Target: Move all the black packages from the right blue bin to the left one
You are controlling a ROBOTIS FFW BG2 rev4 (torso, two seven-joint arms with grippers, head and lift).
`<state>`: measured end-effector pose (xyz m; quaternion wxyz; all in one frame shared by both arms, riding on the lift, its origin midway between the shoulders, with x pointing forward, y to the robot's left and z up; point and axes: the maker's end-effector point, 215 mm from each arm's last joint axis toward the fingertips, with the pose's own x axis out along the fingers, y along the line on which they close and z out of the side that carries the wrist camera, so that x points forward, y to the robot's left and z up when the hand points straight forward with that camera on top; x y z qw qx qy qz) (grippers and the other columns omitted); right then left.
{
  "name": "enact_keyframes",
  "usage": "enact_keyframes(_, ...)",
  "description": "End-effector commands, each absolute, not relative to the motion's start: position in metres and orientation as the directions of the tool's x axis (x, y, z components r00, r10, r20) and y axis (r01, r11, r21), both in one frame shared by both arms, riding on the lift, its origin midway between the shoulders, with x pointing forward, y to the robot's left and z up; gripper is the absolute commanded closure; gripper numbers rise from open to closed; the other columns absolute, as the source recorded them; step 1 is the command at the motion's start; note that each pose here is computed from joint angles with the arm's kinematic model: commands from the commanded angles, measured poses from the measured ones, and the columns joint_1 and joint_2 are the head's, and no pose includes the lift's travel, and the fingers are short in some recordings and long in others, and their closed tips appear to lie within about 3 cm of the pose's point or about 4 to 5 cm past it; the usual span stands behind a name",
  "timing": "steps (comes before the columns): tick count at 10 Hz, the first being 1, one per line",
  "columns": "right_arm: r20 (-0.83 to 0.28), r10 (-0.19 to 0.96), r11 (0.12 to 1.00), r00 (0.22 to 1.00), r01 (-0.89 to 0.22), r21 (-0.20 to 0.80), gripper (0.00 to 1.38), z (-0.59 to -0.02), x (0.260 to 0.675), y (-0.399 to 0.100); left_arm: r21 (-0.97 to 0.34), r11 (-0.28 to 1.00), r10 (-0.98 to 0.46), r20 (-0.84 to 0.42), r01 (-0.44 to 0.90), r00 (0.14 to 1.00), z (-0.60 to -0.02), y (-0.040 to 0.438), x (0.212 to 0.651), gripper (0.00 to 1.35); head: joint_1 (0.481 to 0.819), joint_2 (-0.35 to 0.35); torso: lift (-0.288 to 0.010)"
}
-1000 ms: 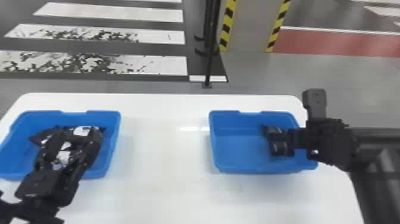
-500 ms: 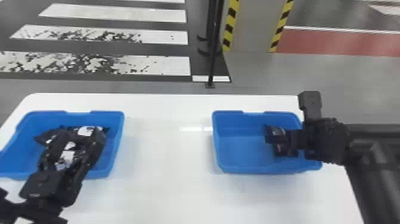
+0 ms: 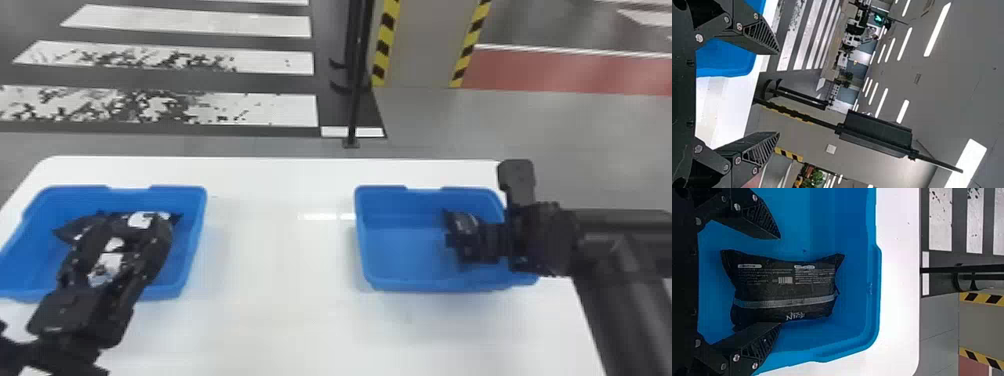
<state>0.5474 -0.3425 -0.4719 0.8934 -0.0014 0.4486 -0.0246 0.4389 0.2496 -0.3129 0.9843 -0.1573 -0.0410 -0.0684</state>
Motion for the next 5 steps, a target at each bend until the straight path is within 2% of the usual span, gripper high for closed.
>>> enact_keyframes(1,-0.810,-0.041,0.999,0.586,0.046,-0.018,0.26,-0.477,0.546,-0.343,-0.304,0.942,-0.120,0.101,0.145,0.988,-0.313,0.251,0.438,0.33,0.695,-0.104,-0.140)
enact_keyframes(2,-0.812,-0.034,0.999,0.582,0.044,-0.009,0.40,-0.479,0.546,-0.341,-0.304,0.942,-0.117,0.099,0.142,0.988,-0.314,0.252,0.438,0.33,0.695,-0.105,-0.140)
enact_keyframes(3,-0.808,-0.024,0.999,0.589,0.041,0.000,0.71,-0.477,0.548,-0.339,-0.304,0.942,-0.115,0.094,0.139,0.989,-0.317,0.253,0.437,0.33,0.695,-0.103,-0.140)
enact_keyframes(4,-0.799,-0.008,0.999,0.601,0.036,0.017,0.91,-0.476,0.551,-0.334,-0.306,0.942,-0.115,0.094,0.139,0.989,-0.317,0.253,0.437,0.33,0.695,-0.100,-0.140)
enact_keyframes(5,-0.788,0.015,0.999,0.616,0.026,0.039,0.98,-0.475,0.555,-0.328,-0.311,0.941,-0.112,0.093,0.136,0.989,-0.319,0.254,0.437,0.33,0.695,-0.094,-0.140)
